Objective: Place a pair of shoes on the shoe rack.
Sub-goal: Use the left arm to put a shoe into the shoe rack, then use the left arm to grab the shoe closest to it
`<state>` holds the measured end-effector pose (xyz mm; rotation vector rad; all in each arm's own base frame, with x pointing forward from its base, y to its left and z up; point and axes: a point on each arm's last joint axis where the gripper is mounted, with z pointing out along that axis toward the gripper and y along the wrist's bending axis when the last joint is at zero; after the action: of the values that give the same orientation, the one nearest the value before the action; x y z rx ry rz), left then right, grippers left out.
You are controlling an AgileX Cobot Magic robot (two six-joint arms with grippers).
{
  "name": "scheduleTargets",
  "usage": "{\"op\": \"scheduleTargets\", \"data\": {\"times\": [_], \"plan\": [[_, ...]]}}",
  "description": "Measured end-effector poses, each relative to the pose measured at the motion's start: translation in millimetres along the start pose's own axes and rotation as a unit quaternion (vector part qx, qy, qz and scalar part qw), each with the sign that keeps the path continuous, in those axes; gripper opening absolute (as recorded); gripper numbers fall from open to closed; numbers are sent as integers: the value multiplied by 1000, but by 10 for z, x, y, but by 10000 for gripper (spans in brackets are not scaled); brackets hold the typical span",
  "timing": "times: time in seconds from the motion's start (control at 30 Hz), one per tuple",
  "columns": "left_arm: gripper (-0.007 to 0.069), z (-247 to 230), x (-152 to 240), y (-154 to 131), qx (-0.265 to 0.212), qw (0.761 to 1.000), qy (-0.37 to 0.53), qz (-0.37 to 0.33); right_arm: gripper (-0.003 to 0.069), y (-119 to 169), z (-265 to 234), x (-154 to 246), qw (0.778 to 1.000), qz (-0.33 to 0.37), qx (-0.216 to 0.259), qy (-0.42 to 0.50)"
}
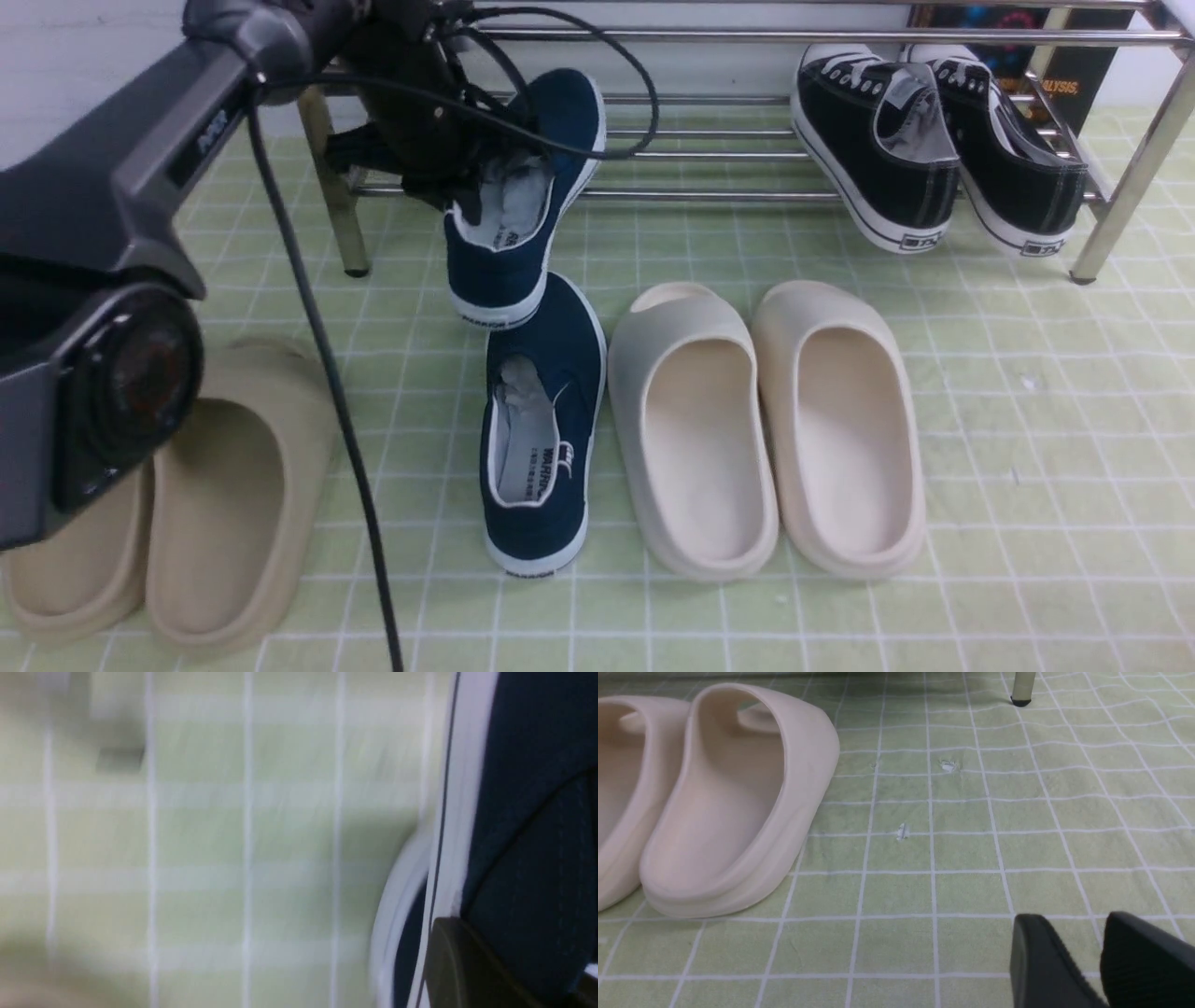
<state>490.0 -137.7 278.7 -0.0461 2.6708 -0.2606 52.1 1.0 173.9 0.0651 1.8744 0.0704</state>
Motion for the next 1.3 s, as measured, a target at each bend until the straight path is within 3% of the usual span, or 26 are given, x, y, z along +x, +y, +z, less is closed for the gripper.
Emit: {"op": "scheduleTargets", "data": {"times": [0.27,0.43,0.6,0.63,0.77,0.93,1.1,1.27,1.3], "plan": [[5,246,-185,39,-27,998,-57,-17,238,0,0,0,1000,0,0,0],[23,313,-258,35,-21,995,-99,-15,238,0,0,0,1000,0,0,0],[127,297,-306,27,-17,992,-126,-20,238,0,0,0,1000,0,0,0],[197,270,-334,29,-18,990,-141,-17,238,0,0,0,1000,0,0,0],[314,112,-365,20,-20,988,-152,-12,238,0,0,0,1000,0,0,0],[348,-294,-265,5,-29,995,-96,17,238,0,0,0,1000,0,0,0],[351,-636,-120,-61,11,998,-62,28,238,0,0,0,1000,0,0,0],[351,-680,356,-109,38,998,36,39,238,0,0,0,1000,0,0,0],[351,-633,628,-109,35,995,82,46,238,0,0,0,1000,0,0,0]]}}
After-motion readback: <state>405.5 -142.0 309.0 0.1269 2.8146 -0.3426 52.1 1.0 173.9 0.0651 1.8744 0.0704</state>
